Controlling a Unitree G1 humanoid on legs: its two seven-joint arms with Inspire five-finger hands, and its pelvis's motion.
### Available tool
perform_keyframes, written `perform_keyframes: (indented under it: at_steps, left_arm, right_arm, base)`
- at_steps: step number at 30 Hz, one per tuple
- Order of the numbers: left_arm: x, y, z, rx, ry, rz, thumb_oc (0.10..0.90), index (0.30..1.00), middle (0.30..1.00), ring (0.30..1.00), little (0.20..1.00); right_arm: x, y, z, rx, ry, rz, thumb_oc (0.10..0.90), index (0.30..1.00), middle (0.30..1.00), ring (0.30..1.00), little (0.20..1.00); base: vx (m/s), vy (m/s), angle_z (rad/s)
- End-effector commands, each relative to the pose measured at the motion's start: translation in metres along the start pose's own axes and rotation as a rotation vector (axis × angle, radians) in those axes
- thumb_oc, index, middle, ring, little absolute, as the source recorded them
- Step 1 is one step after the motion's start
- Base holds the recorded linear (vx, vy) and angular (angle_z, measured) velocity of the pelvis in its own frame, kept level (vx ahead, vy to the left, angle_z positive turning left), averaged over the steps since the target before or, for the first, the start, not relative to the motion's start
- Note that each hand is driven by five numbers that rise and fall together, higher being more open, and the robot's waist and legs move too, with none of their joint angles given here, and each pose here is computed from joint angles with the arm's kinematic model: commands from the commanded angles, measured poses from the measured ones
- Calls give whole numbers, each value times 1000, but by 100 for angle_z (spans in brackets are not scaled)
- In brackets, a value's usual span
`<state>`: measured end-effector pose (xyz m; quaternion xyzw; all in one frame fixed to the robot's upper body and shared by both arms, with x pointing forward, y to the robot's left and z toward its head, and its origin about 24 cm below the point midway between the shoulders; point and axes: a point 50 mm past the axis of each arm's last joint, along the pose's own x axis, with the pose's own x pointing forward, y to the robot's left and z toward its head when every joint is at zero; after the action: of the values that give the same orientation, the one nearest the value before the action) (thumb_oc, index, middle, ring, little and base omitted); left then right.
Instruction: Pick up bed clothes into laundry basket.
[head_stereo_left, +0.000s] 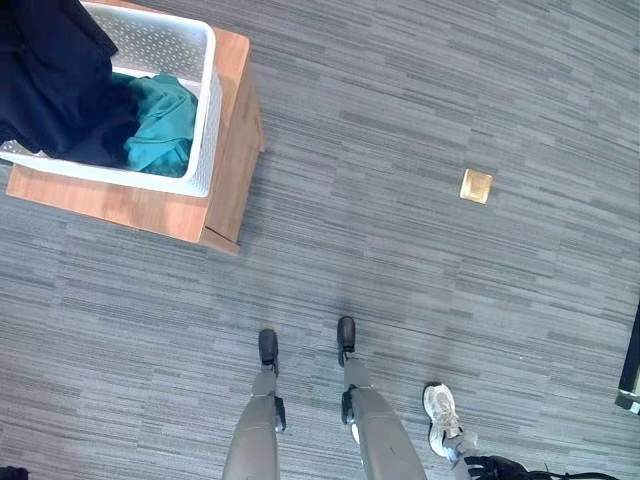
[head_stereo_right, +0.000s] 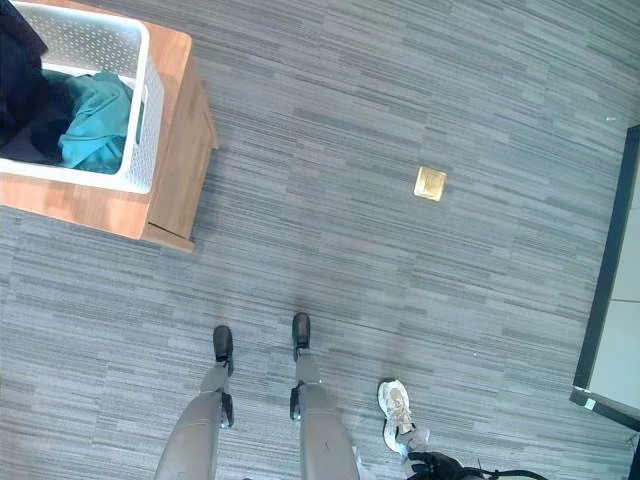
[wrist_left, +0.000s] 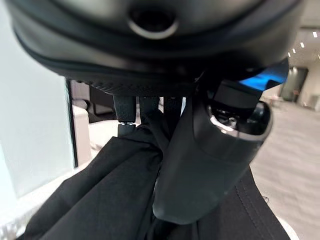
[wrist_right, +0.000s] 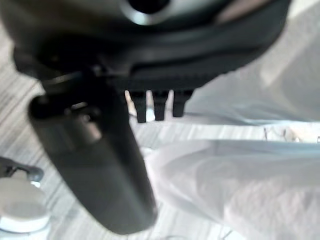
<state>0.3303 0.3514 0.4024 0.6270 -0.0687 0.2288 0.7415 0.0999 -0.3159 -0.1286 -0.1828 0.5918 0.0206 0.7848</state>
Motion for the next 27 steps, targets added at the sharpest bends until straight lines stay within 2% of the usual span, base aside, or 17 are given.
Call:
perform_keyframes:
  at_steps: [1, 18, 24, 27]
  left_arm:
    - [-3, 60, 9, -48, -8, 201, 800, 900, 900, 900, 900]
    - [-10, 88, 8, -138, -1, 376, 800, 900, 900, 900, 900]
    - [-8, 81, 12, -190, -29, 364, 800, 900, 900, 900, 900]
    - [-6, 63, 13, -320, -77, 349, 800, 900, 900, 900, 900]
  right_arm:
    - [-28, -30, -83, -44, 258, -46, 800, 900, 900, 900, 900]
    - [-30, -21, -95, -64, 296, -12, 800, 900, 900, 900, 900]
    - [-31, -23, -91, -112, 277, 4, 800, 900, 900, 900, 900]
    - [-29, -15, -84, -103, 227, 20, 800, 900, 900, 900, 900]
  base:
    - [0, 0, 0]
    - [0, -4, 0]
    - [22, -53, 1]
    - [61, -54, 3]
